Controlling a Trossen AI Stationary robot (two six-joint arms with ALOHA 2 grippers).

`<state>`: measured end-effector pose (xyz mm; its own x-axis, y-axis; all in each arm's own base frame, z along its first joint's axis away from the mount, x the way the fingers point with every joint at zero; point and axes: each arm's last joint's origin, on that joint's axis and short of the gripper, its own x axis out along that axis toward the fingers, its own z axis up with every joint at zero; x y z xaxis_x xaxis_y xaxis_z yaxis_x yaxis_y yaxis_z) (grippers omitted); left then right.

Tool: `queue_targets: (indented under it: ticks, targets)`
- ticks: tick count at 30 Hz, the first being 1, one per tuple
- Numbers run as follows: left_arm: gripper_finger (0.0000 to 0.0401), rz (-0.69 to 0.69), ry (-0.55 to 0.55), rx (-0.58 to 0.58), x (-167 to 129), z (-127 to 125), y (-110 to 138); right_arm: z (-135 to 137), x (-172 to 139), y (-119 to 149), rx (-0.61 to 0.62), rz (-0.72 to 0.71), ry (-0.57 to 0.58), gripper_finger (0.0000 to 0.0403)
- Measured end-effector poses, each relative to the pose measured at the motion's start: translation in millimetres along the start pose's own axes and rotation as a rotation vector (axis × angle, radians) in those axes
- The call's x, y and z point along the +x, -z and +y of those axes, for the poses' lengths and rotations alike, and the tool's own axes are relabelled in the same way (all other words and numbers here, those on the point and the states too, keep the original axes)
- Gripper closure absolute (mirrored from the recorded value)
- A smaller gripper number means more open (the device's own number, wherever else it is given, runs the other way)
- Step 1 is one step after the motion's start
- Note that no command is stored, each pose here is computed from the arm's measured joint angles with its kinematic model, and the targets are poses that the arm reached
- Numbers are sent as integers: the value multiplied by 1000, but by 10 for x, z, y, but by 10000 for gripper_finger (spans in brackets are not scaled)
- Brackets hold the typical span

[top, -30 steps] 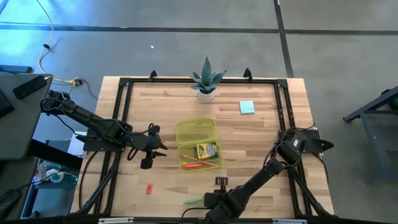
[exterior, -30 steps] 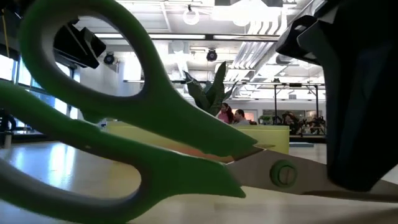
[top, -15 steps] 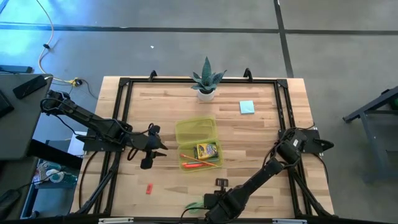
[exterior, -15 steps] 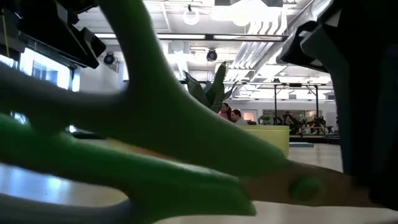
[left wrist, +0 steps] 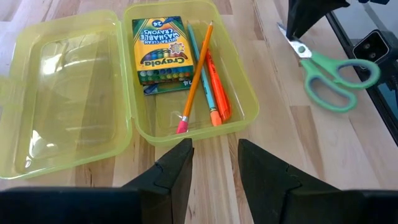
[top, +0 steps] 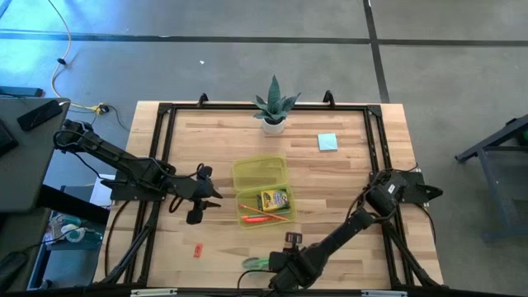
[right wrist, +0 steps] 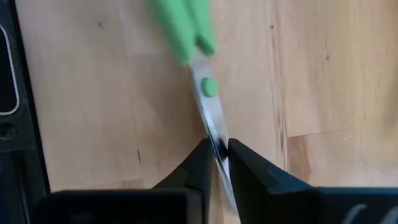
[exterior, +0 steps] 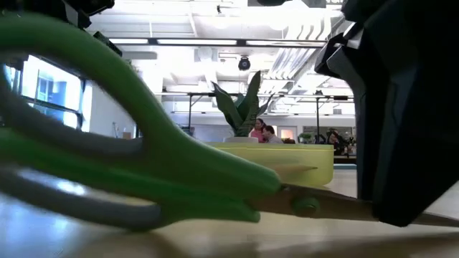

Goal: Pack school essentials
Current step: Put the green scissors into the yellow school supply box

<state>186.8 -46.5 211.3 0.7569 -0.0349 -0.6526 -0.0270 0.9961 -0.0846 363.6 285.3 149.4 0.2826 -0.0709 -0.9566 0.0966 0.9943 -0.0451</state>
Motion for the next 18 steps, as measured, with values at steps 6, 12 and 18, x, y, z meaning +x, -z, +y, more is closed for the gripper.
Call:
queue_targets:
  ticks: [6, 12, 18]
  targets:
    - [281, 0, 0, 0, 0, 0, 0, -13, -1, 5, 1, -14, 34, 398]
    - [281, 1, 0, 0, 1, 0, 1, -28, 1, 4, 10, -10, 44, 400]
    - [281, 1, 0, 0, 1, 0, 0, -75, 9, -34, 23, 8, 32, 397]
